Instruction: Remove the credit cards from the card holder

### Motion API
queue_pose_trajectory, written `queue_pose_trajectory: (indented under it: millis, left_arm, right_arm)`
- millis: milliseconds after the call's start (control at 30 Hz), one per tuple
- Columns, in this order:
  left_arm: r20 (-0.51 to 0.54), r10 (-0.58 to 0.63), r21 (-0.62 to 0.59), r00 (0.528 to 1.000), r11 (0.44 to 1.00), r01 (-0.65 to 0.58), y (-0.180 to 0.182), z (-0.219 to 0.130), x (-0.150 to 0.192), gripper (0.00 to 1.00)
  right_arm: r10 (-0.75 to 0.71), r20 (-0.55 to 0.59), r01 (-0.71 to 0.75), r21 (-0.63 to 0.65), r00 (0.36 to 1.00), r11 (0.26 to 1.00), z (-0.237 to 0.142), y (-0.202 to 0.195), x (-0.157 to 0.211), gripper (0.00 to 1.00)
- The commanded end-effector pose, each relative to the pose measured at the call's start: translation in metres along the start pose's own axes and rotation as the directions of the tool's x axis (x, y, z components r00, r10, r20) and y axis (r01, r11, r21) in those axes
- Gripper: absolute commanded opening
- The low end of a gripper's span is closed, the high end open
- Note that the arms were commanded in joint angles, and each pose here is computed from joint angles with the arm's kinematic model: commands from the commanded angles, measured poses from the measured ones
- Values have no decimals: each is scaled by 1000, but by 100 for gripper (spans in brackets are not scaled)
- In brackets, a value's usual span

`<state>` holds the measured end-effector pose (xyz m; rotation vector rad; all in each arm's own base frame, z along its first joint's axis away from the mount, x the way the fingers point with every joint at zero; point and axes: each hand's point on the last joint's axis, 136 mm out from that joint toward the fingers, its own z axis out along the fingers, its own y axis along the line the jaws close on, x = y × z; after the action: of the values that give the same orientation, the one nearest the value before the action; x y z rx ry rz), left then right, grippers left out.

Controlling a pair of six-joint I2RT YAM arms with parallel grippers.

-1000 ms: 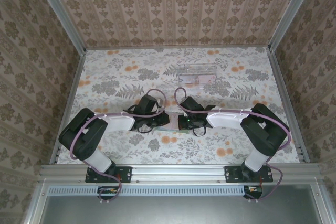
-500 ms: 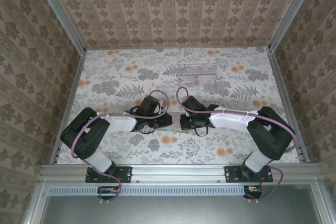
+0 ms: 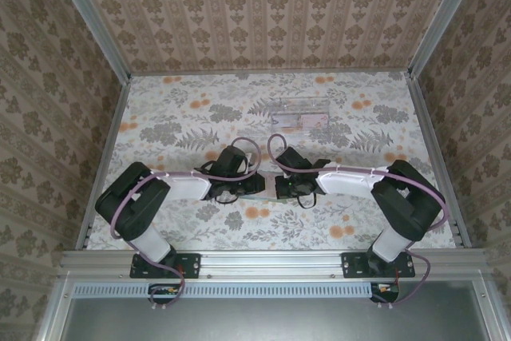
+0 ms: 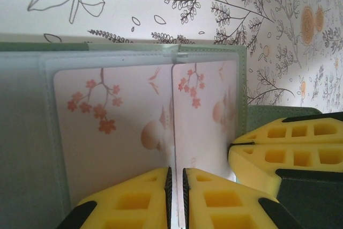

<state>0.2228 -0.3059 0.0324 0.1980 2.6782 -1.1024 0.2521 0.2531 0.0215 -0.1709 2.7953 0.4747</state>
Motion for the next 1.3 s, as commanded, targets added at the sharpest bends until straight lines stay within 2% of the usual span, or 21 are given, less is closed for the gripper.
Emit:
queue_pose_trajectory:
  millis: [0, 333, 567, 667, 967, 1267]
  left_arm:
    - [-43, -6, -38, 999, 999, 5, 10, 8, 11, 16]
    - [-57, -2, -42, 998, 999, 0, 8, 12, 13, 16]
    - [-50, 0, -191, 999, 981, -10, 34, -2, 15, 16]
    - [-37, 2, -218, 999, 976, -10, 41, -12, 14, 16]
    - [12, 73, -87, 997, 994, -71, -7, -23, -4, 19]
    - [-25, 70, -41, 997, 997, -71, -18, -2, -1, 19]
  right_arm:
    - [-4, -27, 5, 43, 1000, 999, 6, -12, 8, 7]
    - [6, -31, -5, 38, 999, 999, 9, -12, 9, 6]
    - [6, -30, -5, 41, 1000, 999, 8, -13, 10, 6]
    - [5, -29, -4, 41, 1000, 999, 8, -14, 11, 6]
    - [7, -29, -6, 33, 1000, 999, 9, -12, 10, 6]
    - [6, -27, -5, 34, 1000, 999, 8, -12, 10, 6]
